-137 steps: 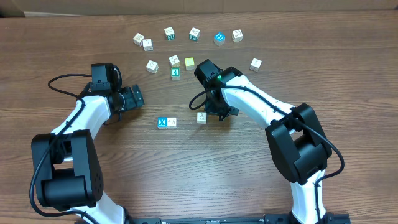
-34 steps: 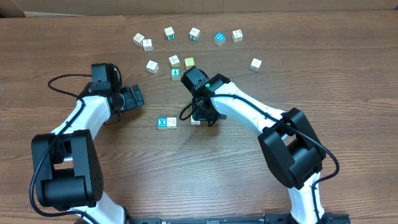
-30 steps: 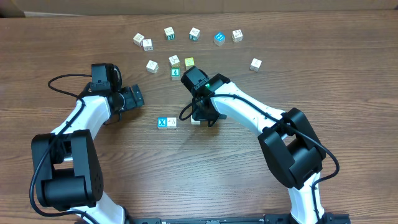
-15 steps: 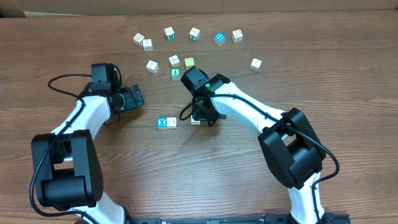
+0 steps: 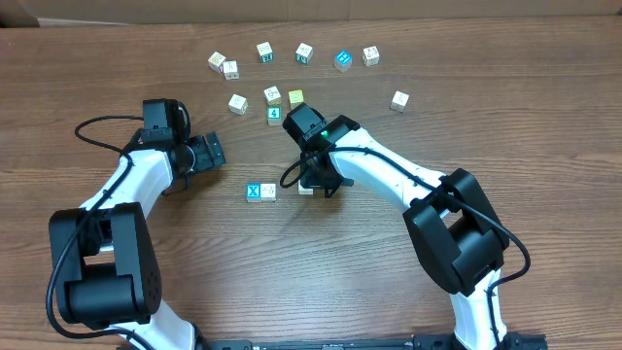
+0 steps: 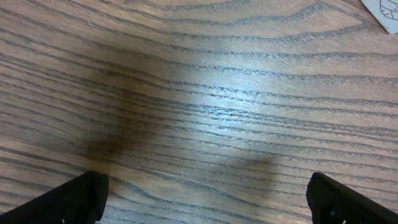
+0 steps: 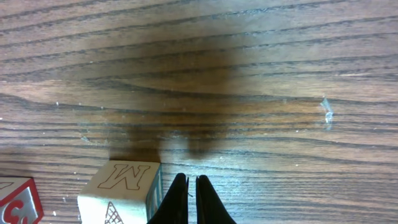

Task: Form a horizontal line

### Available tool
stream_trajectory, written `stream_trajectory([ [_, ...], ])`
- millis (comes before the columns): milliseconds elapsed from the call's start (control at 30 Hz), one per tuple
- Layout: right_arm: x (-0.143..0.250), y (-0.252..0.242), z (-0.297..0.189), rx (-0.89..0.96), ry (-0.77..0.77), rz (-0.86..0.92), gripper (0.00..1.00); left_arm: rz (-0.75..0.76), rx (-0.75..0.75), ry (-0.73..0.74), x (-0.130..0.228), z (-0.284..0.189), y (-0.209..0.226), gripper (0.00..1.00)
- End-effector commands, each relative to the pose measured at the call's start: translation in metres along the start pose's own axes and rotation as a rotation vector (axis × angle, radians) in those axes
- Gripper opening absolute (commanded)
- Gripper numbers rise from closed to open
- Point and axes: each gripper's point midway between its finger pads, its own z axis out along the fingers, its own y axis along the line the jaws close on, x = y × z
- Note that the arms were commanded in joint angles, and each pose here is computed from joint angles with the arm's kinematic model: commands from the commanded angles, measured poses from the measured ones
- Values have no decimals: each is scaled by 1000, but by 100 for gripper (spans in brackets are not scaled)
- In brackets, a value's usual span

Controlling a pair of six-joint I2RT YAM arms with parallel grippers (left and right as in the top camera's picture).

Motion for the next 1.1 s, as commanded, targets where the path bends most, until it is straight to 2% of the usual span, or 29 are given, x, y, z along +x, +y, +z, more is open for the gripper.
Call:
stream_trajectory([
  [0,0,3,-4,-18,-4,2,4,-10,3,19,5,4,0,99],
  [533,9,21,-6,-118,51,0,4,-10,3,19,5,4,0,99],
  [1067,15,33,-7,-142,56,-23,4,-10,3,19,5,4,0,99],
])
